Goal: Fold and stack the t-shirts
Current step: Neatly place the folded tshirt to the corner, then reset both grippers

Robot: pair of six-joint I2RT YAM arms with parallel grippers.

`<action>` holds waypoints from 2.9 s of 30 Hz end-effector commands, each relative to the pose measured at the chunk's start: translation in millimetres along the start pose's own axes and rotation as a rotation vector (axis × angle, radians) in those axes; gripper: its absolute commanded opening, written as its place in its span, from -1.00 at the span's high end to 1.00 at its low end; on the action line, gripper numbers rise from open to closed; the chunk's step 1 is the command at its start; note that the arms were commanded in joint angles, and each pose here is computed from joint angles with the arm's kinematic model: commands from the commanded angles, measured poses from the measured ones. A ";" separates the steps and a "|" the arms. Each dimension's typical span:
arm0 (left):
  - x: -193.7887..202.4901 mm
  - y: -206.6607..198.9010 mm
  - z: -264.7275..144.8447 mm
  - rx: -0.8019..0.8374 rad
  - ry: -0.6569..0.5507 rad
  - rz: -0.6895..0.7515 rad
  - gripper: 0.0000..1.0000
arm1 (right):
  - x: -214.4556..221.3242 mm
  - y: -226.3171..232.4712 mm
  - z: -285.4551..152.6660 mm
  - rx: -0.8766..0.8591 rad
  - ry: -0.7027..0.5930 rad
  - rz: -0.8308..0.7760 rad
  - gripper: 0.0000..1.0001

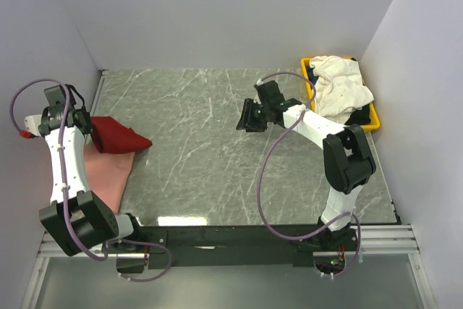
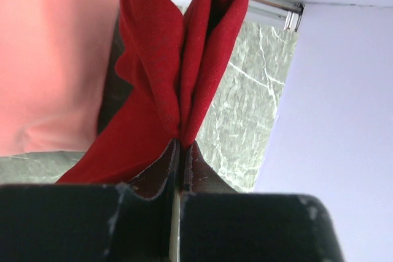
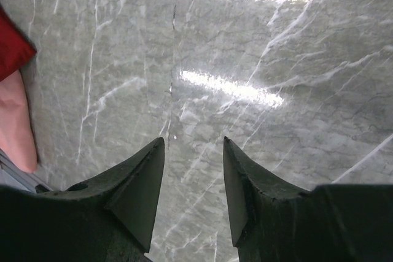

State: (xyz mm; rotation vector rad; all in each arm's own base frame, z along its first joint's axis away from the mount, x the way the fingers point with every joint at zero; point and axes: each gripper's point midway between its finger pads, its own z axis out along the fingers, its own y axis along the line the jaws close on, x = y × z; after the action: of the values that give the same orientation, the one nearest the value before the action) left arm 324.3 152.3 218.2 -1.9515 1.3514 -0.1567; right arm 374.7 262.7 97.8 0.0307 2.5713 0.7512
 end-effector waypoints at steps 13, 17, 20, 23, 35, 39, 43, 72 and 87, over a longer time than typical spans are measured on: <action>-37.6 -41.8 -46.1 0.131 -0.088 0.035 0.99 | -15.6 29.9 -44.6 -0.023 -0.075 -0.094 0.00; -41.1 -44.5 -52.7 0.141 -0.094 0.044 0.99 | -16.3 30.4 -47.6 -0.018 -0.080 -0.098 -0.01; -42.6 -42.1 -55.9 0.140 -0.090 0.049 0.99 | -16.3 30.5 -48.2 -0.017 -0.079 -0.099 -0.01; -47.8 -38.6 -59.9 0.144 -0.100 0.052 0.99 | -15.1 30.2 -48.0 -0.019 -0.076 -0.099 0.00; -47.2 -14.4 -59.0 0.119 -0.091 0.101 0.99 | -9.6 31.2 -49.6 -0.028 -0.076 -0.097 -0.01; -44.3 1.5 -54.7 0.093 -0.085 0.116 0.99 | -1.3 29.1 -48.6 -0.026 -0.067 -0.098 0.00; -48.0 17.1 -55.2 0.070 -0.101 0.134 0.99 | 7.2 28.5 -49.1 -0.024 -0.059 -0.107 0.00; -23.0 96.2 -59.9 0.139 -0.041 0.297 -0.99 | 64.6 41.9 -87.3 -0.085 -0.093 -0.172 -0.03; 98.5 54.9 -89.7 0.389 0.233 0.479 -0.99 | 51.8 46.7 -104.2 -0.085 -0.161 -0.171 -0.32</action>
State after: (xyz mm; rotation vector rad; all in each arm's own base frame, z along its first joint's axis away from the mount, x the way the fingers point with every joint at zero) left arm 261.3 26.4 199.2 -1.3221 1.7967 -0.3532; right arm 270.6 259.1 155.2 -0.1584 2.4338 0.7611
